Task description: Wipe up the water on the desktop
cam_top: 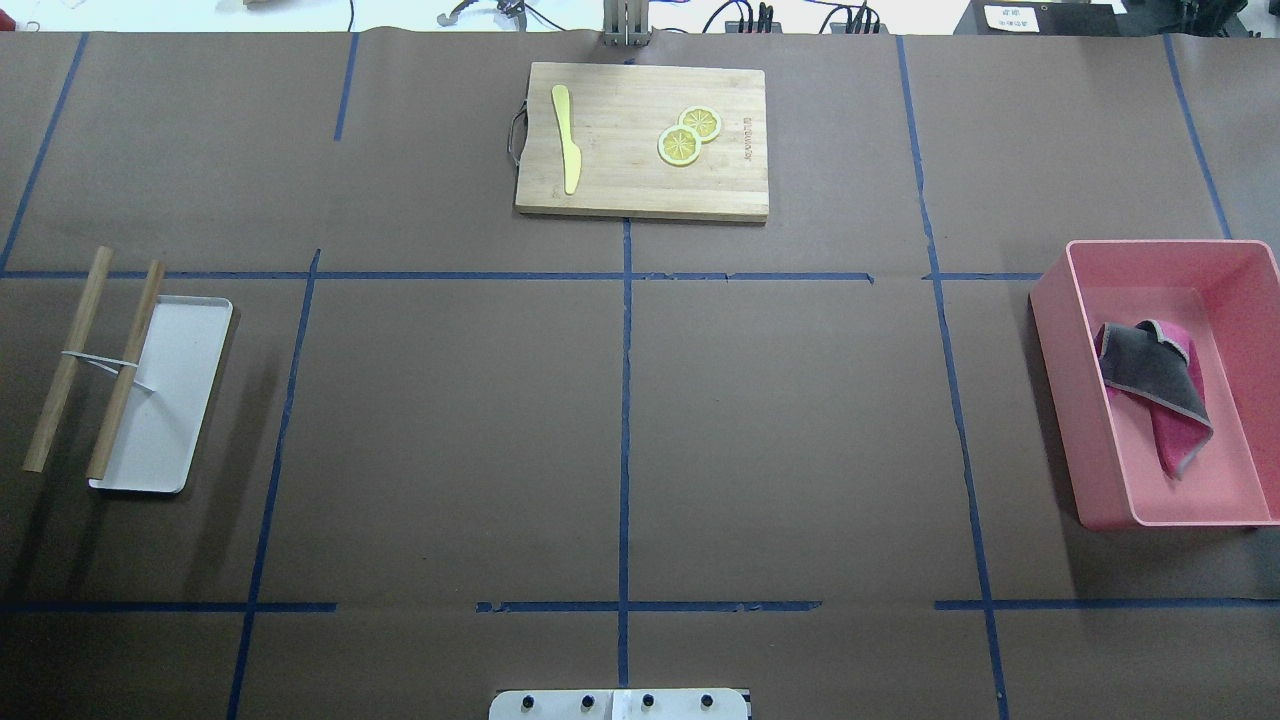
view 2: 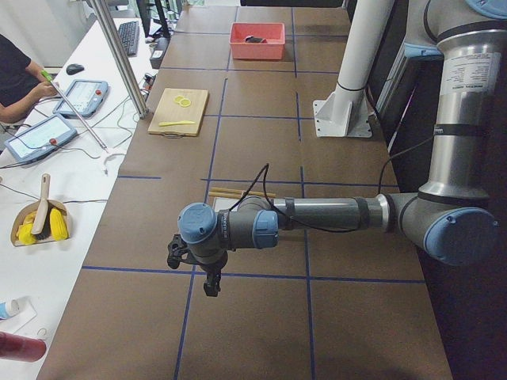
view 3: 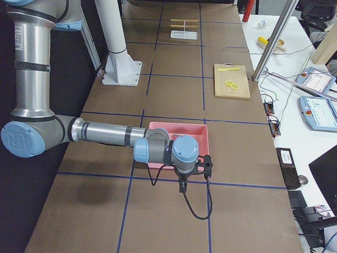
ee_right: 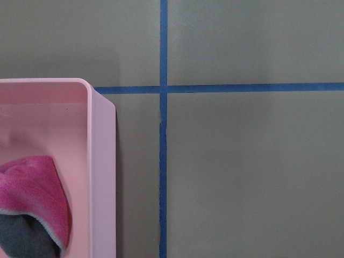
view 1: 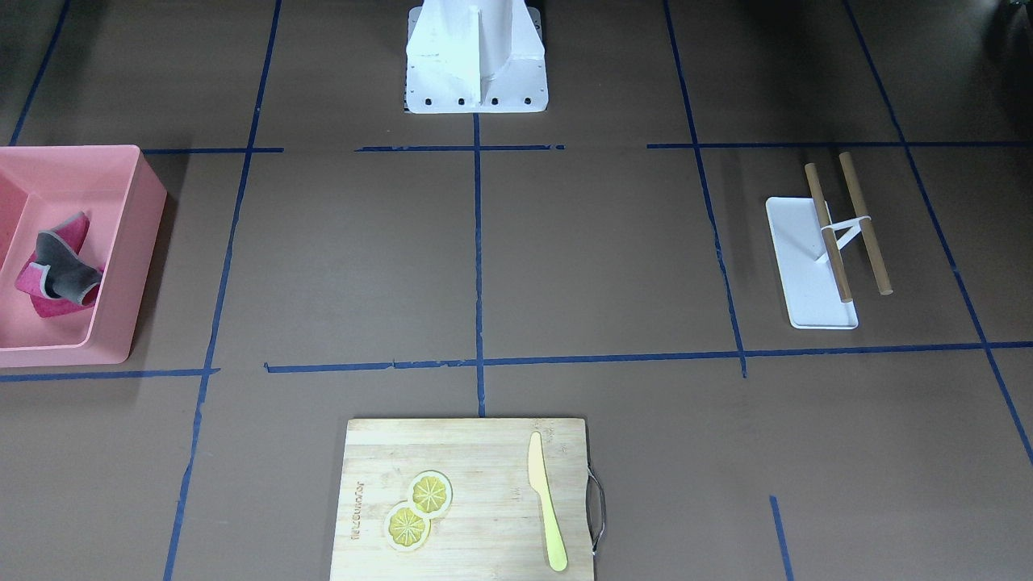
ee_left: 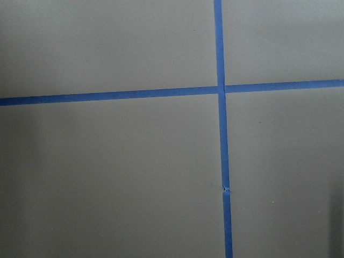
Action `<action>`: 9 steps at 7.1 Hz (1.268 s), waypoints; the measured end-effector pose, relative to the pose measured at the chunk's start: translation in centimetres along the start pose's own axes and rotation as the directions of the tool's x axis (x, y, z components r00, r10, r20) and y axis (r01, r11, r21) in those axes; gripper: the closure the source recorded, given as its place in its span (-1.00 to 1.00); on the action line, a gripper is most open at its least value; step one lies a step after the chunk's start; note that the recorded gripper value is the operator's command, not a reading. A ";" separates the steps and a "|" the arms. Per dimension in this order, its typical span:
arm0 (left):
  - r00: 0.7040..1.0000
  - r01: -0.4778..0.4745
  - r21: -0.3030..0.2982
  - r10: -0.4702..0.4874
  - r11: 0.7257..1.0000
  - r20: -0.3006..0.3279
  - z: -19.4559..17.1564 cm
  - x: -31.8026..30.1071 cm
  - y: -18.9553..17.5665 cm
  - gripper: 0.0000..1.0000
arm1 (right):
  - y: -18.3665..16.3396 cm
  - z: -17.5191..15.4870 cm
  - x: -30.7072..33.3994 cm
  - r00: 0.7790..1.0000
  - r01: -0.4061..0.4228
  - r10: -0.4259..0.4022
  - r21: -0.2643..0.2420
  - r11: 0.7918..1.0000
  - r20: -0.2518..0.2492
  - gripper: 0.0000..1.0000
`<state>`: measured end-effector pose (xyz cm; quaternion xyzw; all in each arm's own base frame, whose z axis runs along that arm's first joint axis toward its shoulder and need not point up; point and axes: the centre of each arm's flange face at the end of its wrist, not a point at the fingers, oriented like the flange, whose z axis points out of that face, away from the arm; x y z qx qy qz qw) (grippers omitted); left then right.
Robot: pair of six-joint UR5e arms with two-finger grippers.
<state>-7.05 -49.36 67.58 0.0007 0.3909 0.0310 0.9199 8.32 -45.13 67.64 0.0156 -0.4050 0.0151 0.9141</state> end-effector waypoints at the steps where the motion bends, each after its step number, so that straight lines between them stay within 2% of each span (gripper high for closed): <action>1: 1.000 0.000 0.000 0.000 1.000 0.000 0.0 0.0 0.0 -1.00 | 0.0 0.0 0.1 1.000 -0.005 0.005 -0.002 1.000 -0.006 -1.00; 9: 1.000 0.000 0.001 0.000 1.000 -0.001 0.0 0.0 -0.1 -1.00 | 0.4 -0.1 0.7 1.000 -0.016 0.016 -0.001 1.000 -0.022 -1.00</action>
